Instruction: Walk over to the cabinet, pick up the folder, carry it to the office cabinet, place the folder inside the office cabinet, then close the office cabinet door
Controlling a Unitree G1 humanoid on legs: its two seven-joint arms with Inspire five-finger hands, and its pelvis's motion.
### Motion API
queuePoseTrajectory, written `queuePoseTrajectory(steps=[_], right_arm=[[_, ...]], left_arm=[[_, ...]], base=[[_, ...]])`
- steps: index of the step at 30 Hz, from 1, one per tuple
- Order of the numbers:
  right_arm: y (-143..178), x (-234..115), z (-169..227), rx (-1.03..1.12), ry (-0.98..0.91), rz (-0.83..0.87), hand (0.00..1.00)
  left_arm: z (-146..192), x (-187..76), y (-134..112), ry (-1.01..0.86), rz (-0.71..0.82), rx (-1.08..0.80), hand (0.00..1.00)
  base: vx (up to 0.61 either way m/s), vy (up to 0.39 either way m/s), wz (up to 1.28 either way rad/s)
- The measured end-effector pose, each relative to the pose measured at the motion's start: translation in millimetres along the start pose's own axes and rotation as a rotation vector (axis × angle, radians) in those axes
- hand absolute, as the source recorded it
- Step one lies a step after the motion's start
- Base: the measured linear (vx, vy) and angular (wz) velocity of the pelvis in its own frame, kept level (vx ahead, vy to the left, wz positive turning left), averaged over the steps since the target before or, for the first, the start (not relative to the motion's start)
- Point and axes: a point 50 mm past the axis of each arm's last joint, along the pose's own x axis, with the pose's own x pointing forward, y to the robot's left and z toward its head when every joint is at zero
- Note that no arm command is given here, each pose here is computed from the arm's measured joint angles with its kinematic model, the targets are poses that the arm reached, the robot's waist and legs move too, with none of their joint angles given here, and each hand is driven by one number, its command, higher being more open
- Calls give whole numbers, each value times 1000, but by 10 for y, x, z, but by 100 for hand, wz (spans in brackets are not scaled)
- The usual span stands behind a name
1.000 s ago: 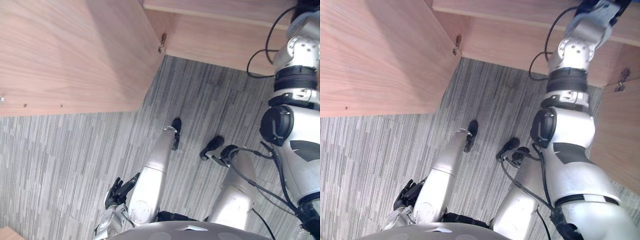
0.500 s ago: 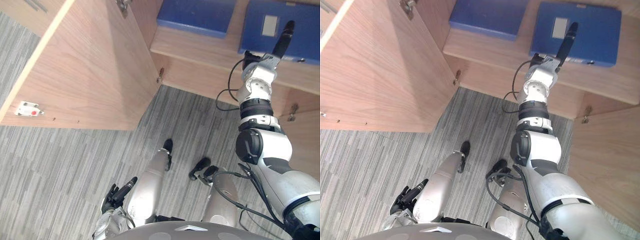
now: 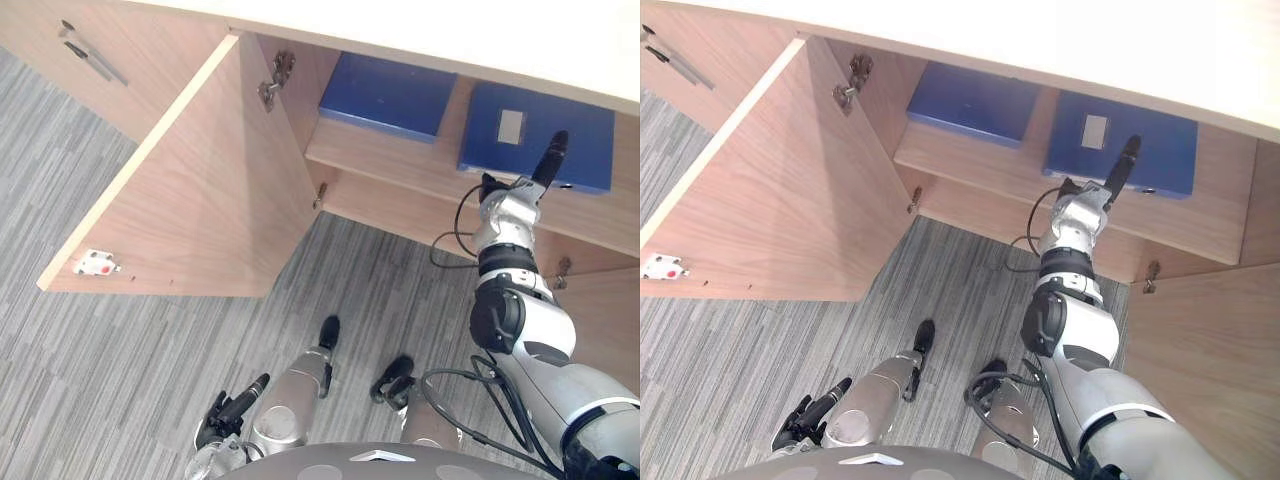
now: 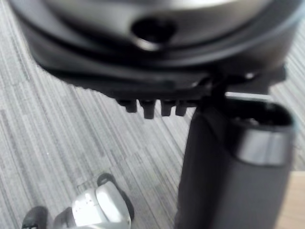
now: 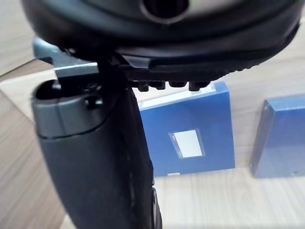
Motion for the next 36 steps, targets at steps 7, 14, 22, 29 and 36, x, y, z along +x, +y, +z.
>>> queuePoseTrajectory(steps=[7, 14, 22, 29, 36], right_arm=[[-947, -6, 143, -819, 129, -17, 100], [-2604, -711, 355, -1077, 392, -328, 100], [-3493, -1502, 817, -979, 380, -741, 100], [-3659, -1739, 1131, -1014, 319, -861, 100], [-3545, -1575, 1118, -1279, 414, -751, 100]], left_arm=[[-39, -27, 77, 7, 2, -12, 100], [110, 35, -50, -37, -39, -27, 100], [292, 144, -554, -72, -115, 46, 100], [124, 99, -720, -30, -223, 349, 100], [219, 135, -381, -46, -72, 216, 100]], base=[[61, -5, -16], [39, -5, -14], [-62, 17, -22], [-26, -2, -21], [-26, -8, -26]])
